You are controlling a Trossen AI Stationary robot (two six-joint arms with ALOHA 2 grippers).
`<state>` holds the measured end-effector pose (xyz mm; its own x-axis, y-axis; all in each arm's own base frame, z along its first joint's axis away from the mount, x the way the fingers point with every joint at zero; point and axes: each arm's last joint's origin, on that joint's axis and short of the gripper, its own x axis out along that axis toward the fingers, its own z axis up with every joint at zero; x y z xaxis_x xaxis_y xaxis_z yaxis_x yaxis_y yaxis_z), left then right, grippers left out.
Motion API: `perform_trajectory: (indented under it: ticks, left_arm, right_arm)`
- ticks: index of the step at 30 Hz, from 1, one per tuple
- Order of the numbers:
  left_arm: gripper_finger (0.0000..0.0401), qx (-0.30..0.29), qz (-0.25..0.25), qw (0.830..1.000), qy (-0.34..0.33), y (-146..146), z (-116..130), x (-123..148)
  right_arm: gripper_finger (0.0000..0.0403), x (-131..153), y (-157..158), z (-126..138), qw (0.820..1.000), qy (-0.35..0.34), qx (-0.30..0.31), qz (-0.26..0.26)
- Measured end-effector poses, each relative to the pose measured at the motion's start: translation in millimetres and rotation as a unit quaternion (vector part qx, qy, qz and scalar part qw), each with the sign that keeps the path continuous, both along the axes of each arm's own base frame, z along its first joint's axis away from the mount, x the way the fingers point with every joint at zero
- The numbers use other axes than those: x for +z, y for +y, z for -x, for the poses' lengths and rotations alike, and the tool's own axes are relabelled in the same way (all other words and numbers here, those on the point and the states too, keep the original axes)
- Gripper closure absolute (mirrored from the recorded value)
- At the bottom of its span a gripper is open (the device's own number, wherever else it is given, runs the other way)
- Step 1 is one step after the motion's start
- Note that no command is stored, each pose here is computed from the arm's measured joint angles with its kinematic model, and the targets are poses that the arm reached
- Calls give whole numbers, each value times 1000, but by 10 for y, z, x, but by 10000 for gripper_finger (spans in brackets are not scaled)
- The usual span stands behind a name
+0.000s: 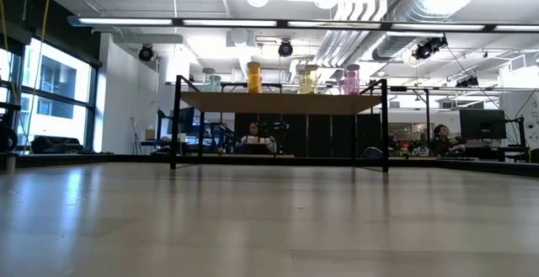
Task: Pick and place medicine bottles onto shelf by color
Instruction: Put the blue pill bottle on the shelf aligned with the other blue pill bottles
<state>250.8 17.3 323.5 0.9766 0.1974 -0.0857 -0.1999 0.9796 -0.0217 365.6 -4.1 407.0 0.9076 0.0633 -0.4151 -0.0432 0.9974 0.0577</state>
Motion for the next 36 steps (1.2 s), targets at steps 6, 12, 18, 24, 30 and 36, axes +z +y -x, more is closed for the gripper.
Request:
perform_trajectory:
  ticks: [6,12,18,24,30,36]
  left_arm:
    - [311,6,-7,1000,-8,2,-1,17]
    - [311,20,-8,1000,-13,11,1,29]
    - [311,20,-9,999,-27,10,-1,54]
    - [311,21,-9,999,-32,12,-1,64]
    - [311,22,-9,999,-32,12,2,66]
    - [311,22,-9,999,-33,12,5,70]
  right_arm:
    - [233,-1,0,1,1000,1,-4,-6]
    - [233,3,-1,-1,1000,0,-11,-19]
    - [235,2,-8,-1,1000,0,-12,-20]
    - [261,2,-13,-1,1000,0,-20,-16]
    - [283,9,-15,-3,1000,-3,-21,-16]
    - [278,18,-15,-7,999,-7,-31,-38]
